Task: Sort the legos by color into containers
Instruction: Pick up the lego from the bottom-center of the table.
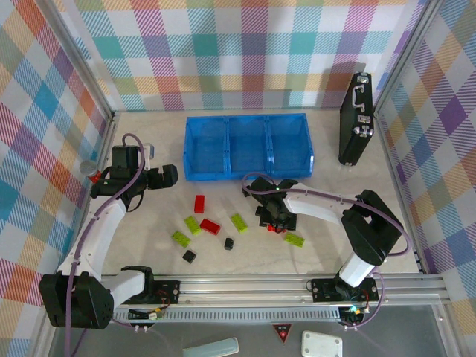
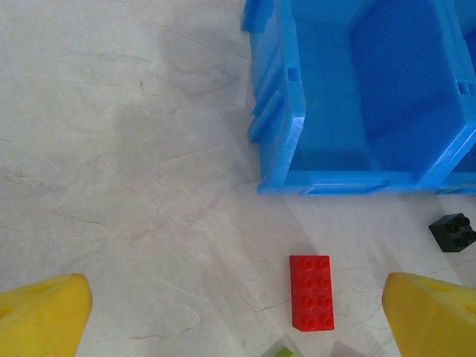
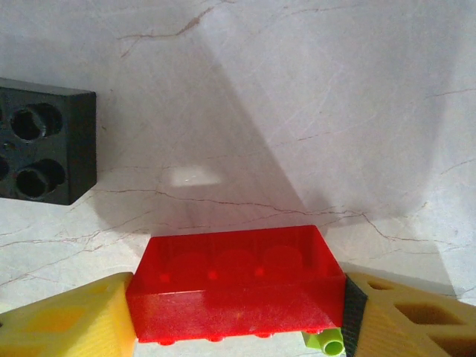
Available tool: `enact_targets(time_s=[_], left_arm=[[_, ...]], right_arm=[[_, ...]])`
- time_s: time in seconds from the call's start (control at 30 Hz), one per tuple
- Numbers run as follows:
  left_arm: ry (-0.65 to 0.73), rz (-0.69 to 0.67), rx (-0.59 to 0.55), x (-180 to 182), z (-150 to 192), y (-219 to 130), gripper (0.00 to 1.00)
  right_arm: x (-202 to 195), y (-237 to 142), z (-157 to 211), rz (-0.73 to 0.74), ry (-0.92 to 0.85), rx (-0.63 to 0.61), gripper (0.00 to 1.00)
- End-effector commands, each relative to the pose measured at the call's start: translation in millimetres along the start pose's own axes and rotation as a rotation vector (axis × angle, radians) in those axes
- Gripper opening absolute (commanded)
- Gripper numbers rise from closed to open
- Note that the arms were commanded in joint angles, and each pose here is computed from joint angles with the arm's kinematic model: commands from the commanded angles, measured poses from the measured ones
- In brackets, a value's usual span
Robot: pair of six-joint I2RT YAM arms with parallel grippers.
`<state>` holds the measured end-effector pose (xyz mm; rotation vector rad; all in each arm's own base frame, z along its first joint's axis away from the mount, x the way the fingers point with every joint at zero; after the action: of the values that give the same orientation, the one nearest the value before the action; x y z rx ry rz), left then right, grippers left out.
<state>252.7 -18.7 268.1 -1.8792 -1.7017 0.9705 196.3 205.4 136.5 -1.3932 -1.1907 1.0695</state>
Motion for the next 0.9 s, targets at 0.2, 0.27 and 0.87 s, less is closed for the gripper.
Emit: enact_targets(time_s=[0.2,0.27,0.87], left_arm=[[0.012,0.009,0.002,1.2,0.1,0.8,1.00],[0.012,0.010,0.004,1.0,0.3,0.8,1.00],[0.010,-0.013,0.010,3.1,0.2,3.4,1.00]], right_arm=[[-5.1,-6.7,2.6,0.024,-0.006,-0.020,0.66],[-5.9,-9.2,2.5,0.022,-0.017,-0.025,0.66],[-27.6,-58.1,-47.1,-0.075,-0.170,-0.035,0.65]])
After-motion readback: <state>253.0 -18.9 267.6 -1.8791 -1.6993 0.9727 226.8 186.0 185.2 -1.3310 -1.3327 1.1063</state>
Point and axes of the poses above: each hand's point on the last joint's axis, 136 mm out from that joint toward the fingers, its own y axis out along the fingers, its own x axis along the line the jaws close on, z = x × y, the point moved 10 cm from there along -y, back along the fingers, and after that the axes turned 1 degree about -y, right-handed, at the moved point
